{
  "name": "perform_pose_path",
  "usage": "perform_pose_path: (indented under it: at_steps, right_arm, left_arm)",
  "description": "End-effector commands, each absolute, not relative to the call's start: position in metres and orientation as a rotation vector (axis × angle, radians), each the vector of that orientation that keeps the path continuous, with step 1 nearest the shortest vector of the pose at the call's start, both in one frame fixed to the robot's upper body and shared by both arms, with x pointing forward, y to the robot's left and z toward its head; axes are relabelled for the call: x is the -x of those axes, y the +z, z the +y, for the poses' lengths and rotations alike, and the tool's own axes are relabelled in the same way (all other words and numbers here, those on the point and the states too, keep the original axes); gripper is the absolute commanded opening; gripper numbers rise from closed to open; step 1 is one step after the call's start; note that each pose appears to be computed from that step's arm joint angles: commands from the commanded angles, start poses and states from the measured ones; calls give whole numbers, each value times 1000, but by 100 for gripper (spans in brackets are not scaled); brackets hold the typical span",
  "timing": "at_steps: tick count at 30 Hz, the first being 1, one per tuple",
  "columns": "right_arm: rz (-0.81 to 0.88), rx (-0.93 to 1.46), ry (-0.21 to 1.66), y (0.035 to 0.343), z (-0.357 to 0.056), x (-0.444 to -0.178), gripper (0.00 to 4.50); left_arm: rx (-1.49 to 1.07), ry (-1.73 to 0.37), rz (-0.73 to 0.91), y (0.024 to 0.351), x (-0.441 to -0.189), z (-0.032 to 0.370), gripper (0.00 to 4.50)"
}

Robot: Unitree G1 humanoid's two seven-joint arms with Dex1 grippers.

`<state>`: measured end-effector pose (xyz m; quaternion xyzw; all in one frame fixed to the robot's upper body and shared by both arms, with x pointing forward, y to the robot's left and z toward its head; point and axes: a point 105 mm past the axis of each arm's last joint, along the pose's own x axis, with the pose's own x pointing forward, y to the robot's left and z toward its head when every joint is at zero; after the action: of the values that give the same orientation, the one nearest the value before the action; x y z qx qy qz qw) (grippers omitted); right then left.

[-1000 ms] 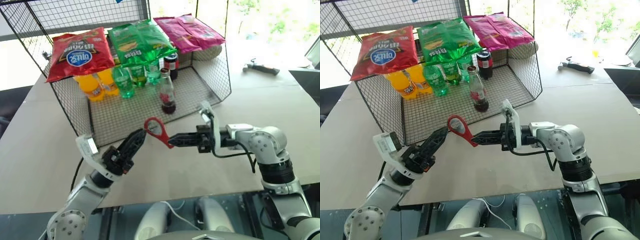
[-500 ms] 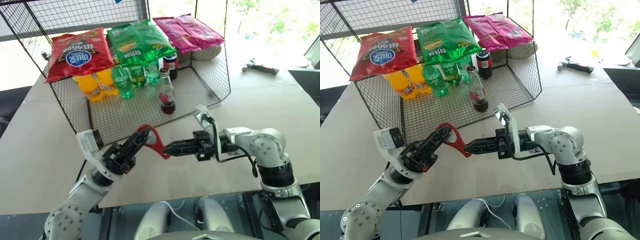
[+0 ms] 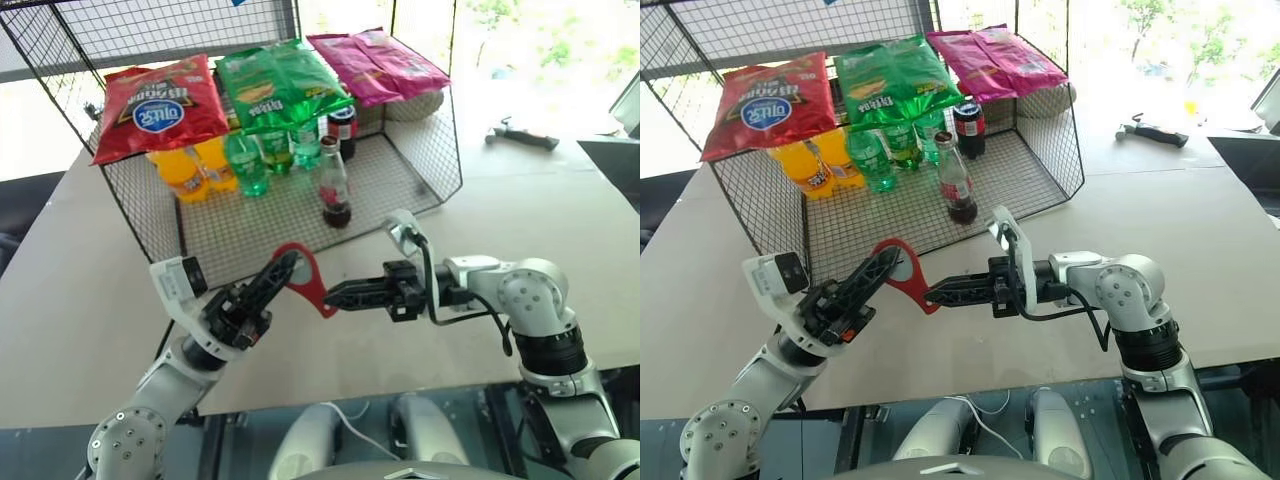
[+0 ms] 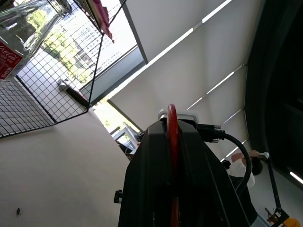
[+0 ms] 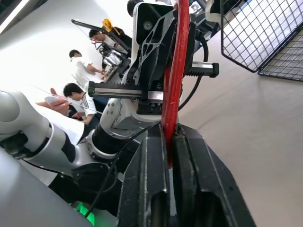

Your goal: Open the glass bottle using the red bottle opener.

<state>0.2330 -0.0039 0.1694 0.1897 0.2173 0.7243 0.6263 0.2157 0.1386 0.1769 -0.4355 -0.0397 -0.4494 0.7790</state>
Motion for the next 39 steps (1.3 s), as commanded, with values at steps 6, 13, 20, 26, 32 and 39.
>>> perform_pose_path:
  at_steps: [6, 13, 20, 26, 32, 39]
  right_arm:
    - [517, -416, 1737, 177, 1, -218, 194]
    - [553, -366, 1745, 176, 4, -217, 194]
    - [580, -351, 1744, 175, 9, -217, 194]
    - [599, -360, 1731, 175, 13, -219, 171]
    - [605, -383, 1720, 179, 16, -222, 7]
    - [619, -371, 1701, 176, 14, -222, 7]
  left_arm:
    - [950, -1000, -121, 184, -215, 134, 0]
    - [950, -999, -130, 184, -217, 134, 0]
    - [946, -996, -136, 184, -219, 133, 0]
    - [942, -996, -132, 183, -219, 133, 0]
    - [936, -1002, -124, 182, -218, 132, 0]
    - [892, -995, -90, 176, -219, 129, 0]
